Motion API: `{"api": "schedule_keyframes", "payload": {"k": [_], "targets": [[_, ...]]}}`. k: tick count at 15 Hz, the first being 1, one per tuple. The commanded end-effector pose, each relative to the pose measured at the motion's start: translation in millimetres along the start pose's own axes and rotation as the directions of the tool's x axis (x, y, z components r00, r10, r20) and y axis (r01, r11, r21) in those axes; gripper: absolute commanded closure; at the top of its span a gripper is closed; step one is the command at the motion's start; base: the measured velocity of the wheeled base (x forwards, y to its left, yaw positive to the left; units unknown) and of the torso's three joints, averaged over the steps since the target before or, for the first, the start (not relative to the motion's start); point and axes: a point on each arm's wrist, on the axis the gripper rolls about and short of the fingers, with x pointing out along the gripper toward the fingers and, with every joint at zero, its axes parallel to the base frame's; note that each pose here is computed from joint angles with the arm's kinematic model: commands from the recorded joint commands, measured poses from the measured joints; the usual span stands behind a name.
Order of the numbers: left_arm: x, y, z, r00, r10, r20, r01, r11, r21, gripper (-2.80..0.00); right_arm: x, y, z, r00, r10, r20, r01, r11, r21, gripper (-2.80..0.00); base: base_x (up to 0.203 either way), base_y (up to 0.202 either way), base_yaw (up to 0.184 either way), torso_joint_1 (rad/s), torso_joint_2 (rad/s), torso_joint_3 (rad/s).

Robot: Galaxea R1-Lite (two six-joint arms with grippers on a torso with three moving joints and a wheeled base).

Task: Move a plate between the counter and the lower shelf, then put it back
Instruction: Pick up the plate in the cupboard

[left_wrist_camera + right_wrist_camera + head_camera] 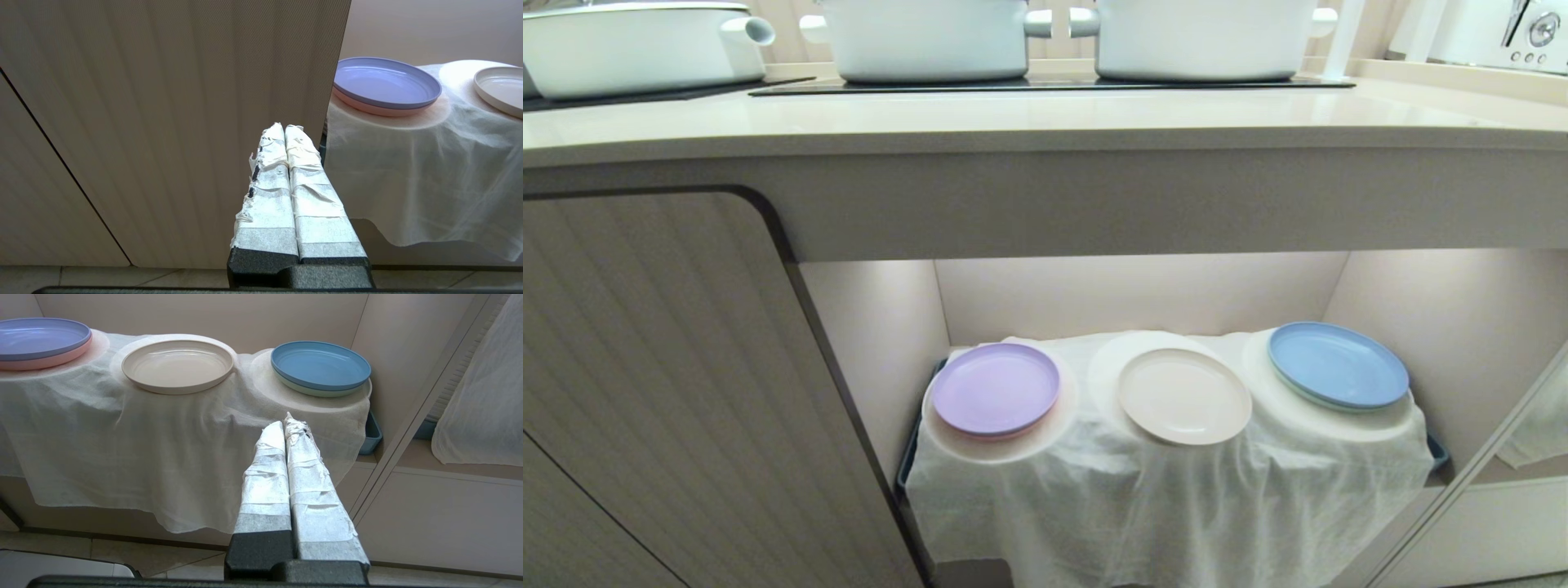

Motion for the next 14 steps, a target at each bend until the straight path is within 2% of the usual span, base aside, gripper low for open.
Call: {"api": "schedule_keyframes", "payload": {"k": [1, 14], "targets": [[0.1, 0.0, 0.0, 1.000, 0.000, 0.000, 0.000, 1.000, 0.000, 0.00, 0.1, 0.0, 0.0, 1.000, 0.000, -0.001, 0.000, 1.000, -0.001, 0.00, 0.000, 0.000, 0.000, 0.000, 0.00, 0.000], [0.1, 0.0, -0.3, 1.000, 0.001, -0.003, -0.001, 1.000, 0.001, 0.00, 0.1, 0.0, 0.0, 1.000, 0.000, -0.002, 0.000, 1.000, -0.001, 0.00, 0.000, 0.000, 0.000, 0.000, 0.00, 0.000]]}}
